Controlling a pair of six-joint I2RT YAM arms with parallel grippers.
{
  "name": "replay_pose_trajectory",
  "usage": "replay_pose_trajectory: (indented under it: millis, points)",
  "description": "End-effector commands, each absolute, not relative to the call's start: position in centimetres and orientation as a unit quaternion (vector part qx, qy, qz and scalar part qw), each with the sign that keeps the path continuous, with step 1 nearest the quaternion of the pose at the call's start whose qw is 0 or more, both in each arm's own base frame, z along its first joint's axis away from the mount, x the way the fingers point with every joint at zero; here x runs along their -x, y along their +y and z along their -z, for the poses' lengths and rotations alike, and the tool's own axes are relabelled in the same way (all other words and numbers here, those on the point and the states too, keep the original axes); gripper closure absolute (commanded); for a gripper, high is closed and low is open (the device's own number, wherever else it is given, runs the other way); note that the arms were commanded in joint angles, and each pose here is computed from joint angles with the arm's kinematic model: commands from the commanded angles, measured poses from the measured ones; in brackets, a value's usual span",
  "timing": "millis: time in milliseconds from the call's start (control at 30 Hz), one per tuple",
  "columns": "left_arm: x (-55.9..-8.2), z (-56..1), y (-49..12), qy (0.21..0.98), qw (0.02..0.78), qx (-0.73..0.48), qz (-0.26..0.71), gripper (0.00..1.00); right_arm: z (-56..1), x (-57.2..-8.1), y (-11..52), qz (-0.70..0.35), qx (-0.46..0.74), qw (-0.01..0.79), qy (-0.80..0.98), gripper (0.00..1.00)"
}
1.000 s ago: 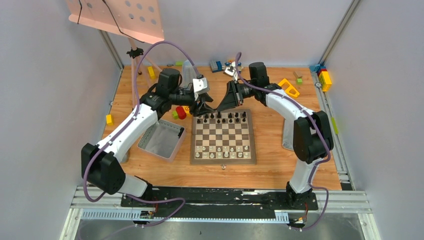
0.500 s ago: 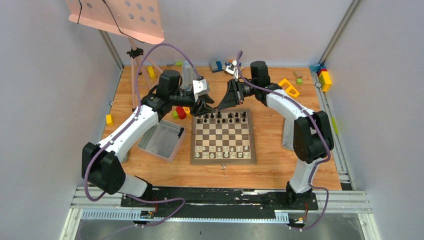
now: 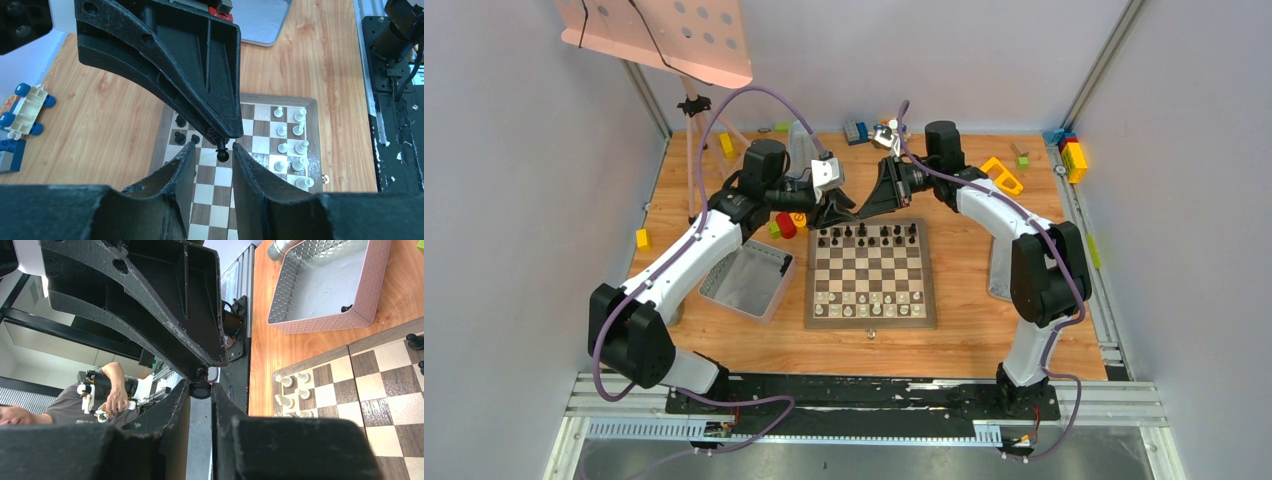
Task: Set up the chess pieces on the board
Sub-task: Place the chess piece on the chessboard.
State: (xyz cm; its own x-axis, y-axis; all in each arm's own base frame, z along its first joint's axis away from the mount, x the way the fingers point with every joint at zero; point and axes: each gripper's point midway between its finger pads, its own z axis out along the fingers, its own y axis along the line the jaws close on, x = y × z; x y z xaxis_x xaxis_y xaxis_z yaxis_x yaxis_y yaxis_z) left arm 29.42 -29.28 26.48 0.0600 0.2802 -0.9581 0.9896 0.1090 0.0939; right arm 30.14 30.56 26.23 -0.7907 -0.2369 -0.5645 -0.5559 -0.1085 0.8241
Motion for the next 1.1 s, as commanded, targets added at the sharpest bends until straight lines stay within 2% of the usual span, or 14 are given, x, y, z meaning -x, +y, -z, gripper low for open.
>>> replay_pose_trajectory:
  millis: [0, 333, 533, 600, 733, 800, 933, 1067]
  points:
    - [-29.2, -27.2, -29.8, 0.561, 0.480, -0.556, 0.382, 0.61, -27.5, -29.9, 30.3, -0.683, 0.322, 0.133, 0.641, 1.00]
    - [-29.0, -27.2, -30.0, 0.559, 0.477, -0.558, 0.386, 0.77, -27.4, -29.9, 30.3, -0.683, 0.322, 0.133, 0.642, 1.00]
    - [-29.0, -27.2, -29.8, 0.564, 0.473, -0.559, 0.382, 0.96, -27.3, -29.9, 30.4, -0.682, 0.322, 0.135, 0.643, 0.99]
    - [-29.0, -27.2, -29.6, 0.568, 0.473, -0.559, 0.375, 1.00, -27.2, -30.0, 30.4, -0.680, 0.321, 0.139, 0.644, 0.93]
    - [-29.6, -26.7, -28.6, 0.588, 0.469, -0.566, 0.337, 1.00, -26.3, -31.1, 29.6, -0.665, 0.303, 0.156, 0.665, 0.63]
    - [-29.9, -25.6, -27.8, 0.609, 0.453, -0.573, 0.309, 1.00, -26.0, -32.1, 28.4, -0.652, 0.292, 0.176, 0.677, 0.56]
    - [-30.4, -22.0, -26.5, 0.657, 0.391, -0.596, 0.246, 1.00, -25.6, -34.0, 25.1, -0.625, 0.268, 0.222, 0.699, 0.48]
    - [-31.5, -17.8, -25.3, 0.714, 0.297, -0.609, 0.177, 1.00, -25.4, -35.1, 21.4, -0.598, 0.247, 0.267, 0.714, 0.48]
